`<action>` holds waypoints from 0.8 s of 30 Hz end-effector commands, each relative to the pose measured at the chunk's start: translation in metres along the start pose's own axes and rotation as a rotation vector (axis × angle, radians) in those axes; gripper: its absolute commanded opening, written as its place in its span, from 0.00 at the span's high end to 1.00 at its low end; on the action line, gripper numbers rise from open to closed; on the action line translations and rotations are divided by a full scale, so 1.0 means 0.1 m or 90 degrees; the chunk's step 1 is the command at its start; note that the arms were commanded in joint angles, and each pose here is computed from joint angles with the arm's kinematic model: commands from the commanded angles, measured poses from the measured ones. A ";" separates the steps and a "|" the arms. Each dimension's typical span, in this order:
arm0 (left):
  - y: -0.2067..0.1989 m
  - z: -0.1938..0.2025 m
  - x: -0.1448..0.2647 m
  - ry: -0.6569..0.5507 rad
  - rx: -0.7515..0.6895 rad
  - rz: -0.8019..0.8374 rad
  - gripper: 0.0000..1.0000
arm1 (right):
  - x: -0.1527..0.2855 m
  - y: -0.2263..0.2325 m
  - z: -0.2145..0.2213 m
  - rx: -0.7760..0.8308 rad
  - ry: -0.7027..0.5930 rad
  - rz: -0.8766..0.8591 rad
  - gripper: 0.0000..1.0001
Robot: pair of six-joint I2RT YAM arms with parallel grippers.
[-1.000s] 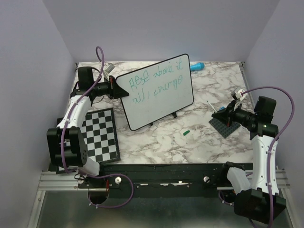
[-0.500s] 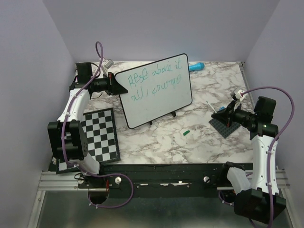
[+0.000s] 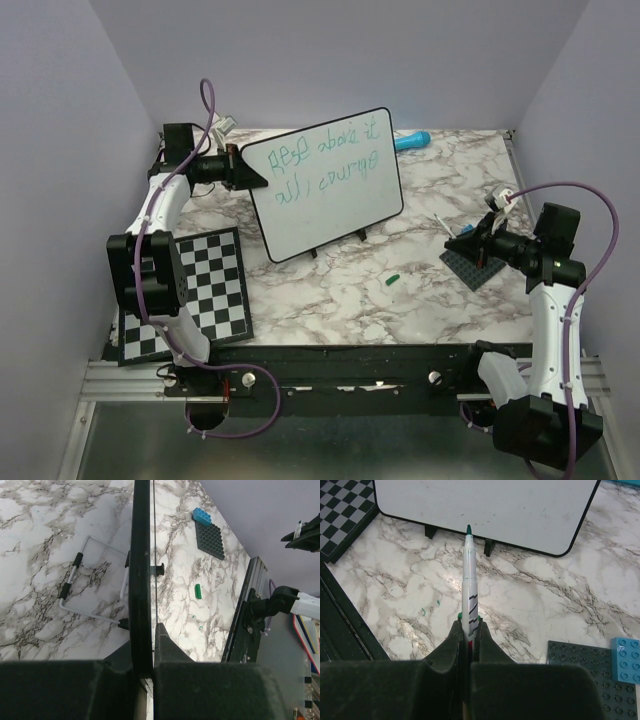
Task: Write a sentence on the whiteboard
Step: Put down the whiteboard on the whiteboard stand.
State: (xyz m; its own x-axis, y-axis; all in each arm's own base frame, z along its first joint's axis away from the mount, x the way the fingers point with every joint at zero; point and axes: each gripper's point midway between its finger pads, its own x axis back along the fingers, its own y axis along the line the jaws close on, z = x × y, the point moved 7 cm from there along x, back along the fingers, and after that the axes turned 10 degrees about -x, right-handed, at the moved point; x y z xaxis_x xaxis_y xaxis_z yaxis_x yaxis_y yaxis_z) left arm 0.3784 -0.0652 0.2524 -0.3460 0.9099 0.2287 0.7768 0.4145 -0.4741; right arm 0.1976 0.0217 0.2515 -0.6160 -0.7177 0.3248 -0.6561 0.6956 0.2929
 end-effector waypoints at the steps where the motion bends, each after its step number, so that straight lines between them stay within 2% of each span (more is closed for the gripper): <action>1: -0.09 -0.39 0.08 -0.049 -0.105 0.053 1.00 | -0.01 0.02 0.07 -0.020 0.007 -0.016 1.00; 7: -0.15 -0.50 0.14 -0.057 -0.159 0.054 1.00 | -0.01 0.01 0.07 -0.020 0.007 -0.017 1.00; 16: -0.25 -0.56 0.23 -0.067 -0.188 0.095 1.00 | -0.02 0.00 0.08 -0.027 0.012 -0.021 0.99; 24: 0.08 -0.23 0.18 -0.039 -0.177 0.073 1.00 | -0.03 -0.01 0.09 -0.030 0.016 -0.021 0.99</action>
State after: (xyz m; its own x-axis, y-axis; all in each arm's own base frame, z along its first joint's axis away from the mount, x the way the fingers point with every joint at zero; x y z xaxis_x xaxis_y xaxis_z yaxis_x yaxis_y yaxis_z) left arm 0.3888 -0.0483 0.2652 -0.3438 0.9159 0.2070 0.8425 0.3982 -0.3629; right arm 0.1982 0.0214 0.2458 -0.6018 -0.7228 0.3399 -0.6476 0.6906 0.3219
